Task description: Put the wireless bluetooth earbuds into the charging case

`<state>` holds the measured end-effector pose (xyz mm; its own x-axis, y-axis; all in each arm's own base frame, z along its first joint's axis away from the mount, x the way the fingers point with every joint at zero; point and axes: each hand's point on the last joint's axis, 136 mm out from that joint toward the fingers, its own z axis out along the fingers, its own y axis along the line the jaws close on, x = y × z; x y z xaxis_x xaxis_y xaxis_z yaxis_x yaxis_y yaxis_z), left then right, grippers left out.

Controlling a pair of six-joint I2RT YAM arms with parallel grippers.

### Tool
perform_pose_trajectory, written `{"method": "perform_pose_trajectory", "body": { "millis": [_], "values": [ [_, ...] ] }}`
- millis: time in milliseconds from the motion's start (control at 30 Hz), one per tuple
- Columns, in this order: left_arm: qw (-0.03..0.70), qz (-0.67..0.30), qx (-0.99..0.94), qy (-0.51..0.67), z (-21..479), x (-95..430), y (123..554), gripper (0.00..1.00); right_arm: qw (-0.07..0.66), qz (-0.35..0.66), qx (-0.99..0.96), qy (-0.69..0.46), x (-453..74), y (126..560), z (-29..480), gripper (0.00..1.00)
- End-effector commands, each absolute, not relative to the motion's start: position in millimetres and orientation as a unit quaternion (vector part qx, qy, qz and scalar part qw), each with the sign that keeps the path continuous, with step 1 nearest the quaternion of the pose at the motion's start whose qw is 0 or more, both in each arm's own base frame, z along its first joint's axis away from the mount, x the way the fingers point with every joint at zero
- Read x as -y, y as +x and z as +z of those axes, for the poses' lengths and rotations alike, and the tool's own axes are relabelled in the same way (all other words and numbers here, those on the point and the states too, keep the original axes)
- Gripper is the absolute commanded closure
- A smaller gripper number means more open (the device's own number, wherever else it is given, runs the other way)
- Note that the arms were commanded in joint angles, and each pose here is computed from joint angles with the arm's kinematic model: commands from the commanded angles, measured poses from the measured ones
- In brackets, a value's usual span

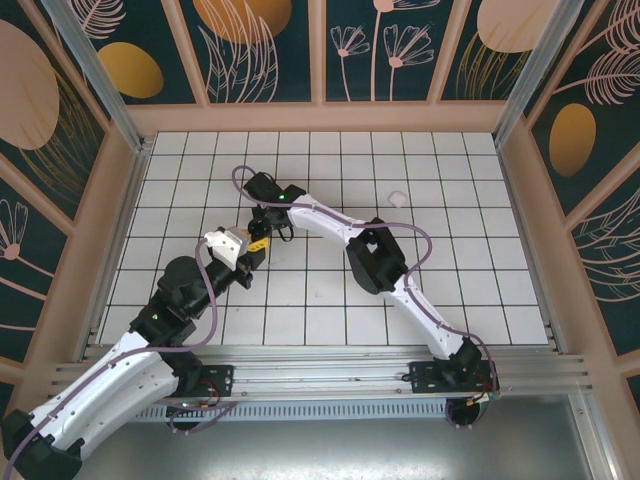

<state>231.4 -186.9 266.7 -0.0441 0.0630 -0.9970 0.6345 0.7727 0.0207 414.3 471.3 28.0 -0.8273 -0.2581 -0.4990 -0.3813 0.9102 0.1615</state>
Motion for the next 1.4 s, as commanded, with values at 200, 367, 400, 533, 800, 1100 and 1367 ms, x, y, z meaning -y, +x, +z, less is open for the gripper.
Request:
{"method": "perform_pose_trajectory", "body": {
  "millis": [200, 367, 400, 533, 800, 1100, 1367],
  "values": [
    [0.647, -0.224, -0.688, 0.240, 271.2, 183.1, 230.3, 1.00, 0.225, 0.056, -0.950, -0.208, -458.1, 394.0, 15.6, 0.75],
    [0.648, -0.227, -0.687, 0.237, 272.3, 184.1, 231.6, 1.00, 0.219, 0.037, -0.953, -0.208, -444.4, 388.3, 18.5, 0.78],
    [0.649, -0.229, -0.686, 0.237, 273.7, 184.9, 231.7, 1.00, 0.221, 0.034, -0.952, -0.208, -441.0, 387.5, 20.6, 0.79],
    [0.645, -0.236, -0.687, 0.239, 273.4, 190.0, 234.1, 1.00, 0.222, 0.030, -0.951, -0.212, -427.1, 384.0, 29.8, 0.82],
    [0.637, -0.254, -0.684, 0.247, 275.4, 202.4, 238.9, 1.00, 0.199, 0.060, -0.950, -0.235, -389.5, 375.3, 46.4, 0.87],
    [0.624, -0.288, -0.679, 0.257, 269.7, 220.2, 242.3, 1.00, 0.160, 0.059, -0.965, -0.198, -287.8, 349.0, 44.2, 0.87],
    [0.600, -0.332, -0.664, 0.299, 258.6, 248.9, 241.8, 1.00, 0.153, 0.066, -0.967, -0.194, -248.8, 320.3, 33.8, 0.87]
  ]
}}
